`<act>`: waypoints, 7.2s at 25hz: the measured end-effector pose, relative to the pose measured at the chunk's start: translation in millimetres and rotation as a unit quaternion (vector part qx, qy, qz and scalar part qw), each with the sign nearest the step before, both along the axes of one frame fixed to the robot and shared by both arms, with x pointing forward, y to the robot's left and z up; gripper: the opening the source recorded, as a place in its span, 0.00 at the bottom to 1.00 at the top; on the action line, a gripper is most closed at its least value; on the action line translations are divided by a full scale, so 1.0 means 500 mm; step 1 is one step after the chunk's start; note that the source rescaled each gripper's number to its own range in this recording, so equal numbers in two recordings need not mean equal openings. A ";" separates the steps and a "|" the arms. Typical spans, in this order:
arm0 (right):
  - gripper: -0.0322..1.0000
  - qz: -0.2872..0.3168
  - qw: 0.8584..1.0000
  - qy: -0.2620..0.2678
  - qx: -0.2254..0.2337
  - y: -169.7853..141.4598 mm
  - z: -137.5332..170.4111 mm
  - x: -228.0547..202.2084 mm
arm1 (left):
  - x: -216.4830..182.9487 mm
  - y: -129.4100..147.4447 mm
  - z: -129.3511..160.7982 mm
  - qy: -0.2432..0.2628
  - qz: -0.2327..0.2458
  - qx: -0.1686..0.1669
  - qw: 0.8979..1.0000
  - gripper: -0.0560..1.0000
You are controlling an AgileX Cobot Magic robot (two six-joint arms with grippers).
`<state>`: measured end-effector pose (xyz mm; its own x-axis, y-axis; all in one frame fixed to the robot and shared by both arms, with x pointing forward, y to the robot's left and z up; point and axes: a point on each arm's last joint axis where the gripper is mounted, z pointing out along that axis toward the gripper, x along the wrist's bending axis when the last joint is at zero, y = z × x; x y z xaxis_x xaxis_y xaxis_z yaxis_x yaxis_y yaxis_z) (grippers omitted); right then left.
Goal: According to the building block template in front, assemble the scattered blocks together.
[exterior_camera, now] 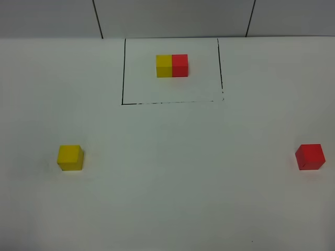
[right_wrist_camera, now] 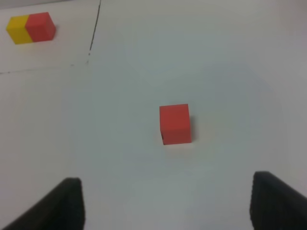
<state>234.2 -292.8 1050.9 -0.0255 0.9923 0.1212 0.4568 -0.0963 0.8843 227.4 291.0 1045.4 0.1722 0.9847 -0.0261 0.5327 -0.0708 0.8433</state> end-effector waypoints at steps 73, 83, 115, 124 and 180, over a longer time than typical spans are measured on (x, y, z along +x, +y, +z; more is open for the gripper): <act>0.49 0.000 1.000 0.000 0.000 0.000 0.000 0.000 | 0.632 -0.122 -0.271 0.479 0.076 0.039 0.873 0.87; 0.49 0.000 1.000 0.000 0.000 0.000 0.000 0.000 | 0.645 -0.129 -0.314 0.482 0.074 0.042 0.872 0.74; 0.49 0.000 1.000 0.000 0.000 0.000 0.000 0.000 | 0.819 -0.395 -0.224 0.398 -0.391 0.324 0.764 0.05; 0.49 0.000 1.000 0.000 0.000 0.000 0.000 0.000 | 0.800 -0.510 -0.272 0.331 -0.539 0.391 0.669 0.05; 0.49 -0.001 1.000 0.000 0.002 0.000 0.000 0.000 | 0.825 -0.400 -0.016 0.262 -0.340 0.300 0.852 1.00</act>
<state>234.2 -292.8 1050.9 -0.0235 0.9919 0.1252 0.4569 -0.1007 0.8838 639.7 91.1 1037.4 0.8274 0.5253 0.1986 0.4888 -0.8477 0.2058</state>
